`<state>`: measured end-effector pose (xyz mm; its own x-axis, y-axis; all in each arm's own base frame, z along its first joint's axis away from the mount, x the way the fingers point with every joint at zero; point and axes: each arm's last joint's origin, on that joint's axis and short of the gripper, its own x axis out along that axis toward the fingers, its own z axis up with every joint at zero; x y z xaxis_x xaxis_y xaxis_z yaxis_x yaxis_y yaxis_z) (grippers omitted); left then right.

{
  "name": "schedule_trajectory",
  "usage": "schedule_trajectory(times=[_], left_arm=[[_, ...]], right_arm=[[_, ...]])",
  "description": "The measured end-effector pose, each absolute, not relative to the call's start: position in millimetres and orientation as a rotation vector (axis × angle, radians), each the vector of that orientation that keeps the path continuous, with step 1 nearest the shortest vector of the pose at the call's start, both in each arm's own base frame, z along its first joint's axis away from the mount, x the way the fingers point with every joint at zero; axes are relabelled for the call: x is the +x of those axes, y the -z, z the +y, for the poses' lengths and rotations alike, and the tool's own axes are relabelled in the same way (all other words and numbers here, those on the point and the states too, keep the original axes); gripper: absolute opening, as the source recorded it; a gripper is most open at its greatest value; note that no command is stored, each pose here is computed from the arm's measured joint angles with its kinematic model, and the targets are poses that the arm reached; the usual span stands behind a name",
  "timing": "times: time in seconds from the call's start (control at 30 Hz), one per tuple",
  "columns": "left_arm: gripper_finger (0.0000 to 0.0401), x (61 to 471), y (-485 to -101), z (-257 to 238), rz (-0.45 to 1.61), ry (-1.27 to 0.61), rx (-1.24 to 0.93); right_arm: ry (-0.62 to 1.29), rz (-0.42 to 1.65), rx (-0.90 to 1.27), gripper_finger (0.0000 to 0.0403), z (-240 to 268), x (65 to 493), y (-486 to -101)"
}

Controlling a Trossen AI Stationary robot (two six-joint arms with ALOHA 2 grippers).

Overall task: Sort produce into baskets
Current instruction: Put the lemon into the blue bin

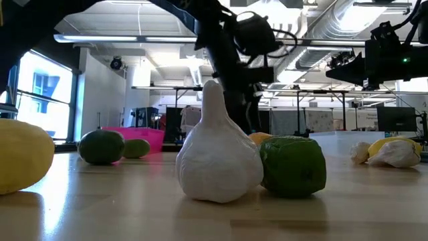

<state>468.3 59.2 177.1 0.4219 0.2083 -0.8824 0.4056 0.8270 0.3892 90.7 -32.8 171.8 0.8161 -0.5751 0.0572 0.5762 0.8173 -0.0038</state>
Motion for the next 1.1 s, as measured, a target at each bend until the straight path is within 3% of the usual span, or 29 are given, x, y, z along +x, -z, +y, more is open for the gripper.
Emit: schedule_trajectory(times=[1.1], left_arm=[[0.0257, 471.1, -143.9, 60.7, 1.204, 0.166, 0.556]], right_arm=[[0.617, -0.049, -0.021, 0.0, -32.9, 91.0, -171.4]])
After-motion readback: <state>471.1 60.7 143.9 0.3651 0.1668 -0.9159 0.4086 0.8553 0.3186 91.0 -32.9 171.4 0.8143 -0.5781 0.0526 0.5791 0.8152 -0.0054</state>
